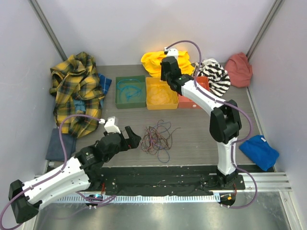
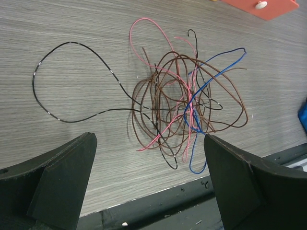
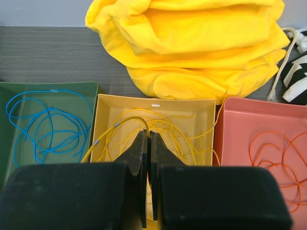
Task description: Untangle the cables
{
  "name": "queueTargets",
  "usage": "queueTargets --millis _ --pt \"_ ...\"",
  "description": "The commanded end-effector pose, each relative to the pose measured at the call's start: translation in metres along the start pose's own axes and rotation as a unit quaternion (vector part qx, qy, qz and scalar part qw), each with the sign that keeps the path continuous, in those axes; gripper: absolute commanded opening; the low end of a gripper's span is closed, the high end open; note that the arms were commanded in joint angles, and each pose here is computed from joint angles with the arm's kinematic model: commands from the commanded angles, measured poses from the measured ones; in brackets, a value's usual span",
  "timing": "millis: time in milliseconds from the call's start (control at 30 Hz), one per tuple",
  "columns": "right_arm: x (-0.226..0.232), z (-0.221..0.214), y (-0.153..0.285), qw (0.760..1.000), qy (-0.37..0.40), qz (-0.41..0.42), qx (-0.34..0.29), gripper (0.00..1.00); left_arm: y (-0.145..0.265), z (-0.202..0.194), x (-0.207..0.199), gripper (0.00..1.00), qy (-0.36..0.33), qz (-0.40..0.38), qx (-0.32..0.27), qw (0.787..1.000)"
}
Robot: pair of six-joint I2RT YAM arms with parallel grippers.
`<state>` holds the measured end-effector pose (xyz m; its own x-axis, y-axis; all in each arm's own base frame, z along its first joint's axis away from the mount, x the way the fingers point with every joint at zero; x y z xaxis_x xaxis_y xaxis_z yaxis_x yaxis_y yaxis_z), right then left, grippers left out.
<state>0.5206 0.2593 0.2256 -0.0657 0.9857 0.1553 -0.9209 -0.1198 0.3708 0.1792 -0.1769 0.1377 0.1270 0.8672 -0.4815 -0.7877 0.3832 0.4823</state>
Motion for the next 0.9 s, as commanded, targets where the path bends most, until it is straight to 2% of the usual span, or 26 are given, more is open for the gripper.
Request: queueTargets --millis 0,100,167,200,300,500,667,733,867 --pt "0.009 0.012 -0.009 0.999 -0.020 0.014 -0.022 0.01 -0.002 0.005 -0.008 1.00 0.011 -0.013 -0.011 1.000" --pt "0.004 -0.009 -0.022 1.000 -0.007 -0.001 0.006 0.03 -0.004 0.002 -0.007 1.00 0.012 -0.011 -0.006 1.000" --pt "0.003 -0.019 -0.026 1.000 -0.006 -0.006 0.019 0.22 -0.005 0.001 -0.007 1.00 0.012 -0.010 -0.003 1.000" --pt "0.002 -0.024 -0.026 1.000 -0.004 -0.008 0.026 0.40 -0.005 0.000 -0.007 1.00 0.012 -0.010 -0.002 1.000" --pt "-0.002 -0.030 -0.026 0.999 -0.005 -0.016 0.032 0.62 -0.005 0.000 -0.007 1.00 0.013 -0.010 -0.001 1.000" --pt "0.001 0.010 -0.003 1.000 -0.026 -0.012 -0.009 0.71 -0.004 0.002 -0.008 1.00 0.014 -0.012 -0.004 1.000" --pt "0.002 0.054 0.047 0.996 -0.069 0.007 -0.058 0.73 -0.002 0.006 -0.009 1.00 0.018 -0.016 -0.012 1.000" --pt "0.001 0.058 0.063 0.994 -0.089 0.018 -0.065 0.73 0.000 0.009 -0.010 1.00 0.017 -0.018 -0.017 1.000" --pt "-0.012 0.047 0.126 0.988 -0.113 0.062 -0.083 0.73 0.002 0.018 -0.009 1.00 0.007 -0.008 -0.031 0.999"
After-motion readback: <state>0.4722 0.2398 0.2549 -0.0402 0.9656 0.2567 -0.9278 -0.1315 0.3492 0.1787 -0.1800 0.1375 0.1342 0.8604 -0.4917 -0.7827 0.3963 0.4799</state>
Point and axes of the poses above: each gripper's point midway between its finger pads, its own y axis back along the fingers, its own x axis along the line the jaws close on, z = x × y, the point moved 1 cm from there along y, back along the fingers, and after that the axes turned 4 degrees about -y, right-handed, at the moved point
